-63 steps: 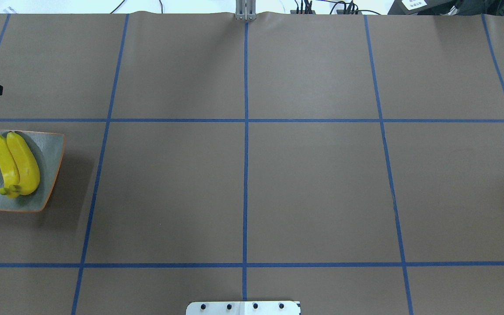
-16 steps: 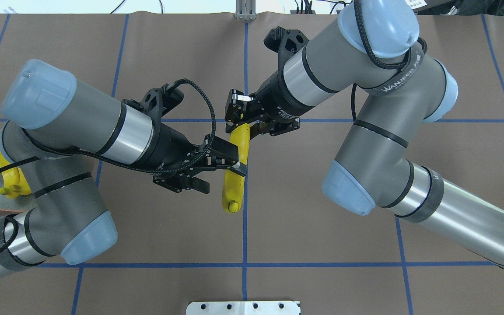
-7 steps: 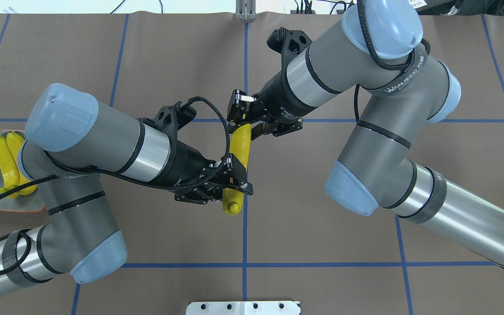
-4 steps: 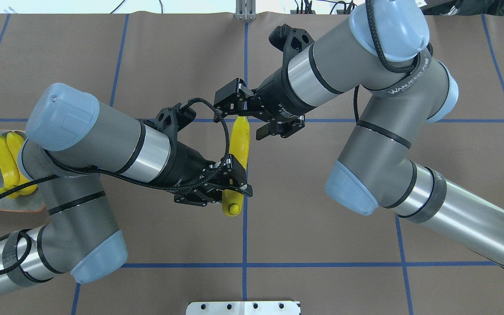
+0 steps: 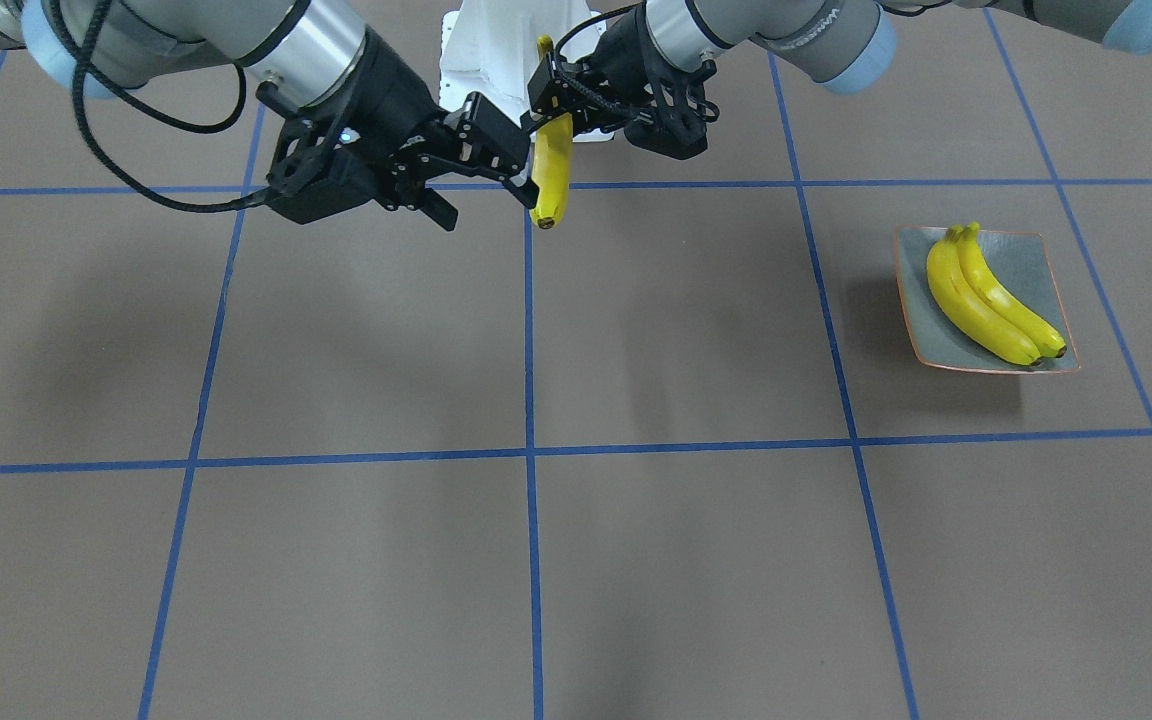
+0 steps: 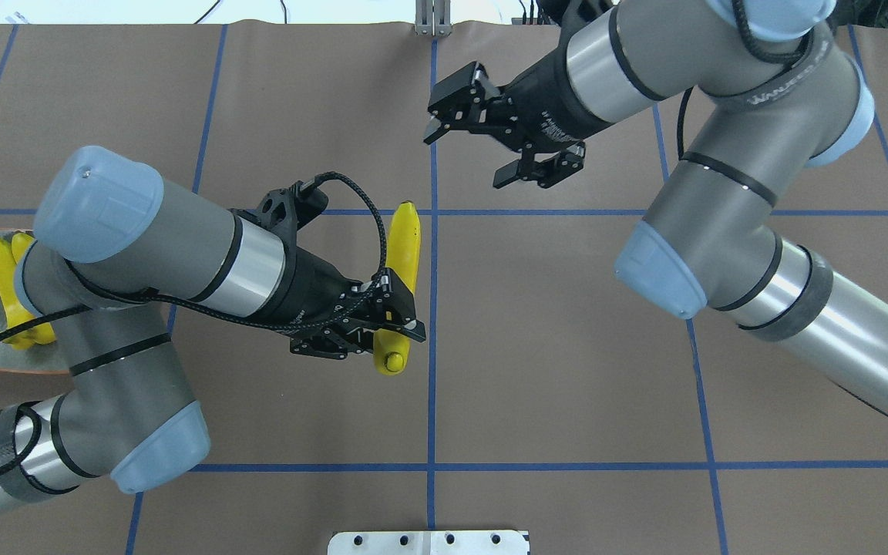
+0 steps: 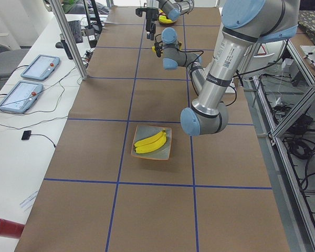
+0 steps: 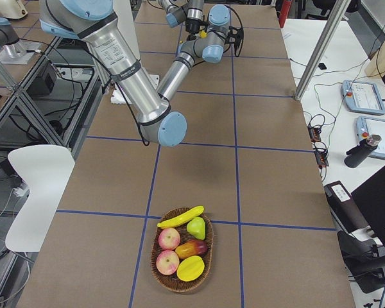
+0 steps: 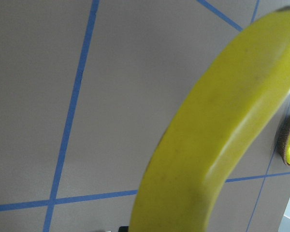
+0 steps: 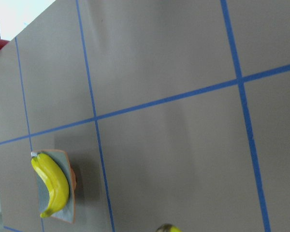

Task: Transfer all bananas from basket to plate

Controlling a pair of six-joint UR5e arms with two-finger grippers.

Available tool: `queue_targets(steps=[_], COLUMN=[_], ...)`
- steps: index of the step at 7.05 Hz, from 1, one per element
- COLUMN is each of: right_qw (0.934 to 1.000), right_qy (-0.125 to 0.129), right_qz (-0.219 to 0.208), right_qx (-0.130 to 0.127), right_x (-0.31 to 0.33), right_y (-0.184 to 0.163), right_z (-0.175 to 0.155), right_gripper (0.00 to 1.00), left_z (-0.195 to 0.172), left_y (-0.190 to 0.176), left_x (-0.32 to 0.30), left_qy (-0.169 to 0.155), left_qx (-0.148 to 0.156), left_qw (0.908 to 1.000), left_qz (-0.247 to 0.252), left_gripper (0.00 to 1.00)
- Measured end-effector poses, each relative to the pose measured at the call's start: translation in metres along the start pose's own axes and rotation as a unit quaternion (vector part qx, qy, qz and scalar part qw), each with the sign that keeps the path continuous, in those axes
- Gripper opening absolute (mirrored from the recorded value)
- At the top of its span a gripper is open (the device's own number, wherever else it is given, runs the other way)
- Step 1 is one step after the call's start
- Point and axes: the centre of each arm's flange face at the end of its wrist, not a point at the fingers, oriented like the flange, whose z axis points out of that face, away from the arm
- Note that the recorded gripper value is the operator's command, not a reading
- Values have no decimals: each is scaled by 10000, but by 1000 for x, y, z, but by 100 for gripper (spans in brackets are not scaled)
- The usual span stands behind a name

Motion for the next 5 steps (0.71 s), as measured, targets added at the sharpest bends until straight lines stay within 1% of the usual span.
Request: queue_targets(steps=[1, 3, 4, 5], right_qw=[9996, 9974, 9965, 9958], right_qy=[109, 354, 435, 492], right_qz=[168, 429, 494, 542], right_qx=[195, 449, 512, 554], right_x=[20, 63, 76, 86], right_y=[-23, -52, -59, -65], right_z=[-11, -23, -24, -25], right_gripper=[100, 100, 100, 100], left_z=[-13, -62, -89, -116], left_y=[-14, -46, -60, -76], left_x=[-18, -78, -116, -151], left_qy=[-101, -384, -545, -701], left_qx=[112, 403, 632, 897], left_qw=[9998, 9971, 9934, 9877], left_qz=[-118, -518, -782, -1072], left_gripper=[0, 0, 0, 0])
